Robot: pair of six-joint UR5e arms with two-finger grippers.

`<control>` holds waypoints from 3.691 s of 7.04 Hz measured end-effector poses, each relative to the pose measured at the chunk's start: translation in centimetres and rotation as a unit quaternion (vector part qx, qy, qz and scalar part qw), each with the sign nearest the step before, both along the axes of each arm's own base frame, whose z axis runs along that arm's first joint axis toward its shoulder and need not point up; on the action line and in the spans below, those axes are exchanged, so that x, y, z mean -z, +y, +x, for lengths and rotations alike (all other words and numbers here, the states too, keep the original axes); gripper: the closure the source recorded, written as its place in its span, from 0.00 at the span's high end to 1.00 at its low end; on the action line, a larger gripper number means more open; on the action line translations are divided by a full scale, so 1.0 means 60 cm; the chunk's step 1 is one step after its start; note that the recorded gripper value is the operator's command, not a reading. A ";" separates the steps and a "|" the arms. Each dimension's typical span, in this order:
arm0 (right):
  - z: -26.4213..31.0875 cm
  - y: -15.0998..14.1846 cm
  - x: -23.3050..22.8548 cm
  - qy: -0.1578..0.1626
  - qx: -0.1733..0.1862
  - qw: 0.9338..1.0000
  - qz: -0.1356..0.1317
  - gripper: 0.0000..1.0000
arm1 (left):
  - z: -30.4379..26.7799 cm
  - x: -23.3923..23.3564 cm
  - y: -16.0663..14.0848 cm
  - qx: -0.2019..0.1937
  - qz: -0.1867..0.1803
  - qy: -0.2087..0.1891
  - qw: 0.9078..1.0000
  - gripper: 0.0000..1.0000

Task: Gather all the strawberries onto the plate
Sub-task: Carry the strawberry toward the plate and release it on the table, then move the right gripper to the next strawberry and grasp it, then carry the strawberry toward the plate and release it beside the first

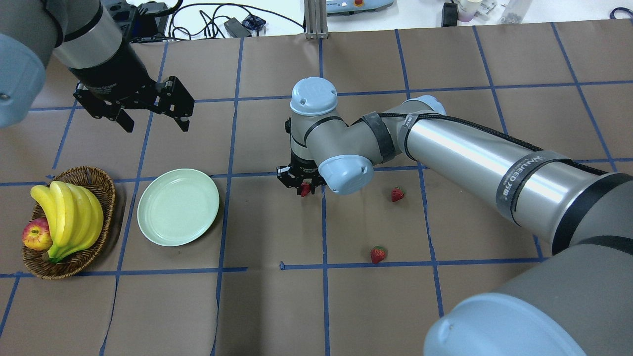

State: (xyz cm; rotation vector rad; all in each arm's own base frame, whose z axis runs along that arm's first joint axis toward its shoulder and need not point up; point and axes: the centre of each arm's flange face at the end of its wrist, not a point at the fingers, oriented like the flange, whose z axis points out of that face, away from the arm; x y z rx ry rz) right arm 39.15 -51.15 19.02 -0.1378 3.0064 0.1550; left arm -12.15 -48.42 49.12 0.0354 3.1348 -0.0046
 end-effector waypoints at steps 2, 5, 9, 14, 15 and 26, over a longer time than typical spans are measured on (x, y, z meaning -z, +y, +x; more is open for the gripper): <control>-0.002 0.004 -0.002 0.002 0.000 1.000 0.003 1.00 | 0.000 -0.002 0.001 0.001 -0.001 -0.001 1.000 1.00; -0.027 0.013 -0.064 0.025 0.002 1.000 -0.006 1.00 | 0.001 -0.005 0.002 0.001 -0.003 -0.001 1.000 1.00; -0.220 -0.031 -0.095 0.116 0.034 0.993 0.007 1.00 | 0.000 -0.005 0.003 0.002 -0.003 -0.002 1.000 1.00; -0.314 0.013 -0.004 0.101 -0.007 0.995 0.016 1.00 | 0.000 -0.003 0.003 0.002 -0.002 -0.002 1.000 1.00; -0.316 0.024 0.011 0.100 -0.009 0.995 0.020 1.00 | 0.000 -0.003 0.003 0.002 -0.002 -0.002 1.000 1.00; -0.310 0.002 0.000 0.094 0.024 0.995 -0.007 0.00 | 0.001 -0.003 0.003 0.002 -0.002 -0.002 1.000 1.00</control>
